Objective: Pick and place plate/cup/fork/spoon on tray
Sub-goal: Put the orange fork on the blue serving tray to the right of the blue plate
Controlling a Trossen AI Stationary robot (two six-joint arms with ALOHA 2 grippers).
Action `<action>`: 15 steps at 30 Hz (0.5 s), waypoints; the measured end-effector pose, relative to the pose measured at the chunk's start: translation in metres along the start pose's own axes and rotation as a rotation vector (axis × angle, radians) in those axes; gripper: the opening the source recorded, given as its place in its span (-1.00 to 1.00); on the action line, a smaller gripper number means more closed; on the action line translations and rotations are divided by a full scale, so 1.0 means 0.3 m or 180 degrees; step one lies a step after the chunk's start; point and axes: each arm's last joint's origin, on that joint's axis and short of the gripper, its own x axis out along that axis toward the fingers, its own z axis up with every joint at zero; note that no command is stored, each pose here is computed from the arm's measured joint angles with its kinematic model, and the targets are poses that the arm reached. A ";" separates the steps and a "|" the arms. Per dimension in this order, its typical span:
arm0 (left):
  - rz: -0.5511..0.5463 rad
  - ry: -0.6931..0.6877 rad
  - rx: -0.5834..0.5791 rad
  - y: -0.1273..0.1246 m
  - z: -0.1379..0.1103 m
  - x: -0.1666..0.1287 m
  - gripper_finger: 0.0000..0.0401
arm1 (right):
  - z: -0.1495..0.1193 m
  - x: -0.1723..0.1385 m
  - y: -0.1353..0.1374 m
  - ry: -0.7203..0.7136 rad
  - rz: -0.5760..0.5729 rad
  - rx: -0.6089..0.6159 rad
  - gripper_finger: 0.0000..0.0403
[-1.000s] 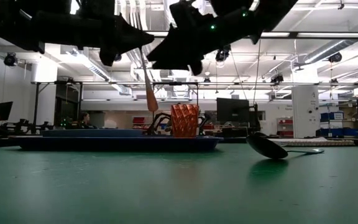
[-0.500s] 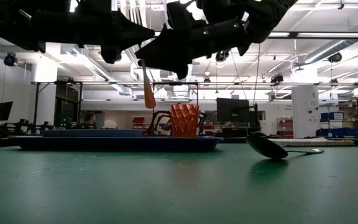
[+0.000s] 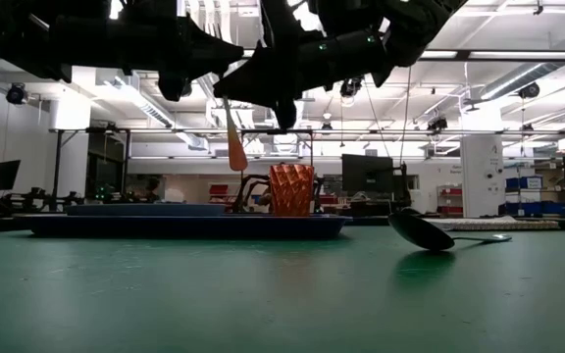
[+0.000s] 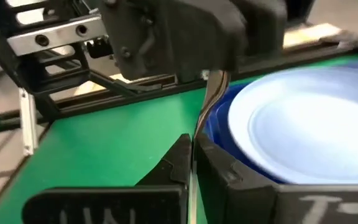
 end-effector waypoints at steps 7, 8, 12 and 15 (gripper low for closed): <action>0.0018 0.0108 0.0165 0.004 -0.003 -0.005 -0.52 | 0.005 -0.010 -0.048 0.0057 0.0057 0.0468 -0.96; 0.0022 0.0154 0.0235 0.005 -0.003 -0.009 -0.44 | 0.005 -0.012 -0.058 0.0083 0.0062 0.0548 -0.96; 0.0172 0.0286 0.0426 0.017 0.009 -0.031 -0.16 | 0.000 -0.022 -0.101 0.0189 -0.0024 0.0819 -0.96; 0.0380 0.0379 0.0501 0.029 0.026 -0.054 0.00 | -0.012 -0.030 -0.126 0.0219 -0.0128 0.0968 -0.96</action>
